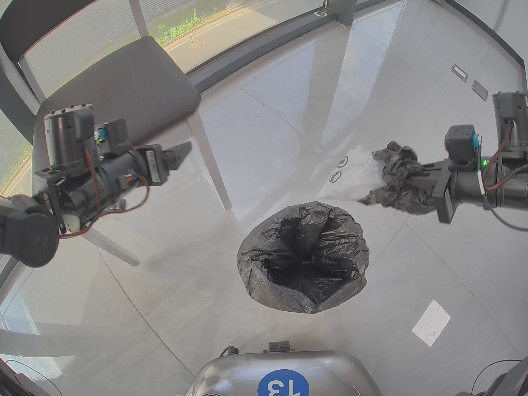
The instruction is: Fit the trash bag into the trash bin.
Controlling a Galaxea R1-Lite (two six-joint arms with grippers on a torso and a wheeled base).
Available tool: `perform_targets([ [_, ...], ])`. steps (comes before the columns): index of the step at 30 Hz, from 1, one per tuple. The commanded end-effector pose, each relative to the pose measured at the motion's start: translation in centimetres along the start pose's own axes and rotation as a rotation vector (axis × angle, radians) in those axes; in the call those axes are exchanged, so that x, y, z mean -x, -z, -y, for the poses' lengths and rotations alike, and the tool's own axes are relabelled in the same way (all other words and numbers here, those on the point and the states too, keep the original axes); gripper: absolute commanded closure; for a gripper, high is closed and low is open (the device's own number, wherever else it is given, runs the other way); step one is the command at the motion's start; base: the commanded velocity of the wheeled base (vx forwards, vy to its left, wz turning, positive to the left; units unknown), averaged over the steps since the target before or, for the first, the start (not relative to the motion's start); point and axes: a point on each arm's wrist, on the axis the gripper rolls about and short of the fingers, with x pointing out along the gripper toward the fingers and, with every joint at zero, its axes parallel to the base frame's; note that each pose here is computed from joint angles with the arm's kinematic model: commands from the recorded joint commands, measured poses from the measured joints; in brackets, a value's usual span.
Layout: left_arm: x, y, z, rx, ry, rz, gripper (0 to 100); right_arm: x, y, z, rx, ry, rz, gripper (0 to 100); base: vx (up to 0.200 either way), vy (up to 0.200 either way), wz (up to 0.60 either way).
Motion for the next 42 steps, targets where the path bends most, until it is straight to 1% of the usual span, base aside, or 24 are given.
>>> perform_targets([
  [1,0.4,-1.3,-2.6,-0.038,-0.069,0.057,0,-0.1,0.6,-2.7,0.016,-0.102,-0.018,100,0.0,0.0,0.0],
  [2,0.4,-1.8,-3.0,-0.037,-0.079,0.082,0,-0.2,1.1,-4.0,0.014,-0.156,-0.044,100,0.0,0.0,0.0],
  [6,1.0,-2.4,-3.0,-0.026,-0.074,0.105,0,0.0,1.8,-5.6,0.023,-0.213,-0.064,100,0.0,0.0,0.0],
  [10,1.3,-1.3,-1.9,-0.022,-0.007,0.069,0,0.0,2.4,-5.8,0.021,-0.222,-0.083,100,0.0,0.0,0.0],
  [11,1.6,-1.0,-1.0,-0.023,0.026,0.061,0,0.0,2.6,-5.9,0.02,-0.226,-0.09,100,0.0,0.0,0.0],
  [12,1.6,-1.0,-1.0,-0.023,0.026,0.061,0,0.0,2.6,-5.9,0.02,-0.226,-0.09,100,0.0,0.0,0.0],
  [14,2.0,-0.4,1.1,-0.012,0.102,0.039,0,0.0,2.9,-6.0,0.018,-0.236,-0.112,100,0.0,0.0,0.0],
  [15,2.0,-0.2,1.7,-0.011,0.125,0.032,0,0.0,3.0,-6.1,0.017,-0.242,-0.121,100,0.0,0.0,0.0],
  [17,1.9,-0.3,2.1,-0.01,0.139,0.038,0,-0.1,3.1,-6.1,0.016,-0.246,-0.133,100,0.0,0.0,0.0],
  [20,1.7,-1.1,2.2,-0.004,0.153,0.067,0,-0.1,3.4,-6.2,0.016,-0.251,-0.142,100,0.0,0.0,0.0],
  [21,1.7,-1.7,2.2,0.008,0.155,0.089,0,-0.2,3.7,-6.3,0.014,-0.254,-0.151,100,0.0,0.0,0.0],
  [22,1.7,-1.7,2.2,0.008,0.155,0.089,0,-0.2,3.7,-6.3,0.014,-0.254,-0.151,100,0.0,0.0,0.0],
  [24,1.6,-2.8,1.8,0.054,0.141,0.125,0,-0.2,4.0,-6.5,0.013,-0.259,-0.164,100,0.0,0.0,0.0],
  [26,1.5,-3.6,0.9,0.08,0.109,0.153,0,-0.3,4.0,-6.5,0.012,-0.26,-0.167,100,0.0,0.0,0.0],
  [27,1.5,-3.6,0.9,0.08,0.109,0.153,0,-0.3,4.0,-6.5,0.012,-0.26,-0.167,100,0.0,0.0,0.0],
  [28,1.4,-3.9,0.0,0.083,0.076,0.166,0,-0.3,4.0,-6.5,0.012,-0.26,-0.167,100,0.0,0.0,0.0],
  [29,1.4,-3.9,0.0,0.083,0.076,0.166,0,-0.3,4.0,-6.5,0.012,-0.26,-0.167,100,0.0,0.0,0.0],
  [30,1.5,-4.4,-1.2,0.084,0.04,0.188,0,-0.9,4.2,-6.5,0.013,-0.266,-0.179,100,0.0,0.0,0.0],
  [33,1.8,-5.0,-2.6,0.085,-0.001,0.228,0,-1.4,4.2,-6.6,0.011,-0.269,-0.186,100,0.0,0.0,0.0],
  [39,3.3,-5.7,-4.4,0.084,-0.065,0.267,0,-3.5,4.2,-6.6,0.01,-0.28,-0.211,100,0.0,0.0,0.0],
  [42,3.6,-5.9,-4.7,0.083,-0.078,0.275,0,-4.5,4.0,-6.5,0.01,-0.279,-0.21,100,0.0,0.0,0.0],
])
